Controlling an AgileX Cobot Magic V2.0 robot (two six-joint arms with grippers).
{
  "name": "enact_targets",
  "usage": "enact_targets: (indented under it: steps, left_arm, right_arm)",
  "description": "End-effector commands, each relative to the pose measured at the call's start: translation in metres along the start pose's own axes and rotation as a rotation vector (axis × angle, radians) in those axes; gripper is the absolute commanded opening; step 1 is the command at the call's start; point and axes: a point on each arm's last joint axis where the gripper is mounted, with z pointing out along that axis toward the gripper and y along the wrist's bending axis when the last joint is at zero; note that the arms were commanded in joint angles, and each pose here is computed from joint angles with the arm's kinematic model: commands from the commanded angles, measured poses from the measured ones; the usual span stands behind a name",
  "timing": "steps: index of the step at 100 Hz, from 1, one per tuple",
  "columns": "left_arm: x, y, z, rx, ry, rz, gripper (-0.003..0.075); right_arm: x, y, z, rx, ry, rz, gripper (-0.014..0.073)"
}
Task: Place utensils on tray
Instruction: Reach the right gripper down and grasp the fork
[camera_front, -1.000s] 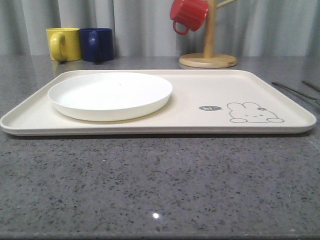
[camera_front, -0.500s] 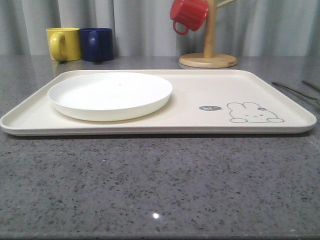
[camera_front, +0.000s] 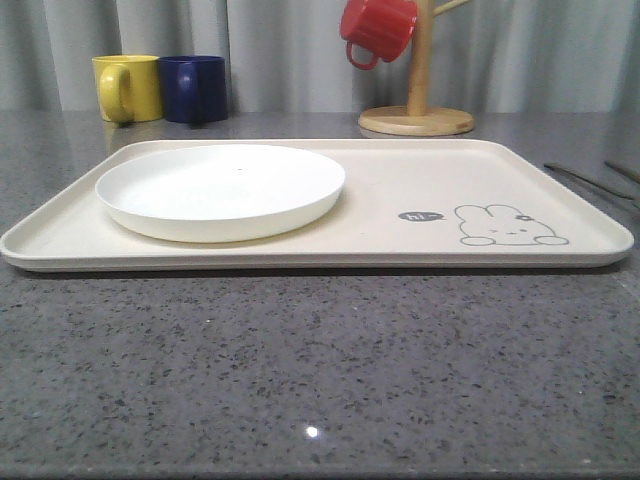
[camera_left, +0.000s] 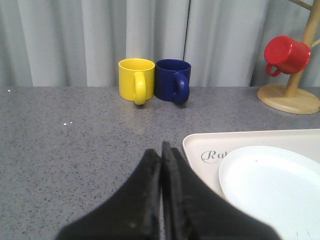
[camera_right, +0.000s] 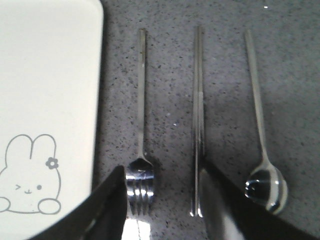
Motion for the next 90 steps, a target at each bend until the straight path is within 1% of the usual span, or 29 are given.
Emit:
enact_targets:
  steps: [1,24,41,64,90]
  left_arm:
    - [-0.016,0.001,-0.002,-0.018,-0.1,-0.013,-0.0019]
    - [-0.016,0.001,-0.002,-0.018,-0.1,-0.013,-0.0019]
    - [-0.016,0.001,-0.002,-0.018,-0.1,-0.013,-0.0019]
    - [-0.016,0.001,-0.002,-0.018,-0.1,-0.013,-0.0019]
    - [-0.016,0.001,-0.002,-0.018,-0.1,-0.013,-0.0019]
  right_arm:
    - [-0.02,0.008,0.002,-0.02,-0.068,-0.03,0.036]
    - [-0.03,0.015,0.047,-0.021,0.022,-0.042,0.036]
    - [-0.031,0.016,0.07,-0.023,0.072,-0.035,0.036]
    - [-0.029,0.017,0.092,-0.017,0.117,-0.035,0.036]
    - [-0.027,0.017,0.102,-0.014,0.145,-0.036,0.0359]
